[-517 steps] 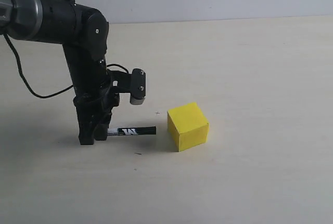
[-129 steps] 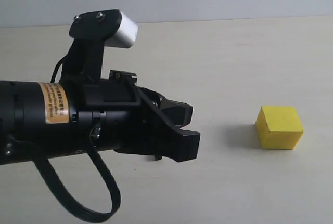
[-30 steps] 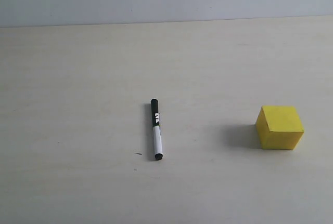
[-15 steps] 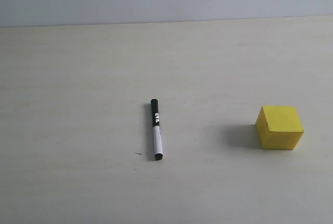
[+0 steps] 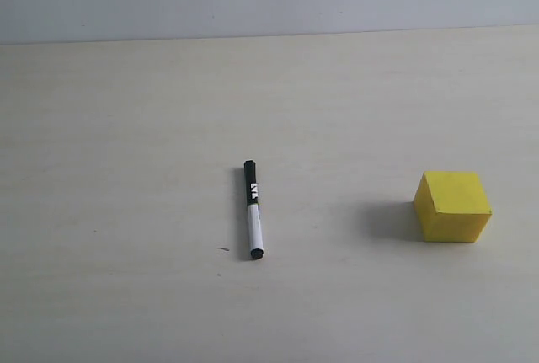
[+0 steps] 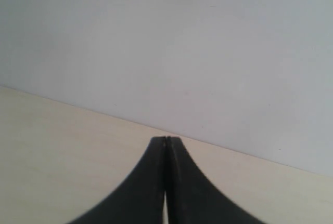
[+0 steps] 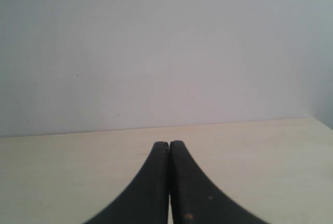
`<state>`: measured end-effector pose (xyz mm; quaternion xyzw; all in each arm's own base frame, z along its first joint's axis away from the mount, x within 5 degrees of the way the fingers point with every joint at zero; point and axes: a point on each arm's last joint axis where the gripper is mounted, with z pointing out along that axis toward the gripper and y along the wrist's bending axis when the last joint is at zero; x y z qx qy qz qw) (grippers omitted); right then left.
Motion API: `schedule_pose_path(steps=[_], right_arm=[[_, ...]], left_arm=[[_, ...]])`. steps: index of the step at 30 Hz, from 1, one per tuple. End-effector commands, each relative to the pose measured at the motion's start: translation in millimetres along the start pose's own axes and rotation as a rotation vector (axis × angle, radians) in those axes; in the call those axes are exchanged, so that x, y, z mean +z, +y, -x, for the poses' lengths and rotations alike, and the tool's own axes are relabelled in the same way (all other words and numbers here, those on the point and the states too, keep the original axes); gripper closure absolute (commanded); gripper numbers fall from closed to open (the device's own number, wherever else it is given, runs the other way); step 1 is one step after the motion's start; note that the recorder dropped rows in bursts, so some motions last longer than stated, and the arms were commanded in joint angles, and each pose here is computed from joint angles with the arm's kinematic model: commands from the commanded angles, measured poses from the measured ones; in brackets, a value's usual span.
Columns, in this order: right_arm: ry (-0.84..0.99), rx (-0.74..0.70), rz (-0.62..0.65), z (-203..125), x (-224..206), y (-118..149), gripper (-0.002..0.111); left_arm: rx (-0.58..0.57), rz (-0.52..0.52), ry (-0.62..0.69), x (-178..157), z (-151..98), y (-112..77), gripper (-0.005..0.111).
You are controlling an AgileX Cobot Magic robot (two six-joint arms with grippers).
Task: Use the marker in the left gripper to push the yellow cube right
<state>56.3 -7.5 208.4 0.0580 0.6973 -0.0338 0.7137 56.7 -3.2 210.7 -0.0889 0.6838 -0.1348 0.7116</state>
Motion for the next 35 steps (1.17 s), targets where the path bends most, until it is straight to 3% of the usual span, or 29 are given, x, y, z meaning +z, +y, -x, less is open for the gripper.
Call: schedule_pose_path(steps=[1,35], right_arm=[[-0.007,0.004,-0.006,-0.6,-0.4,-0.4,0.108],[-0.013,0.006,-0.005,-0.1,-0.4,-0.3,0.108]], left_arm=[[-0.005,0.004,-0.004,-0.5,-0.6,0.5,0.107],[-0.005,0.004,-0.004,-0.5,-0.6,0.5,0.107]])
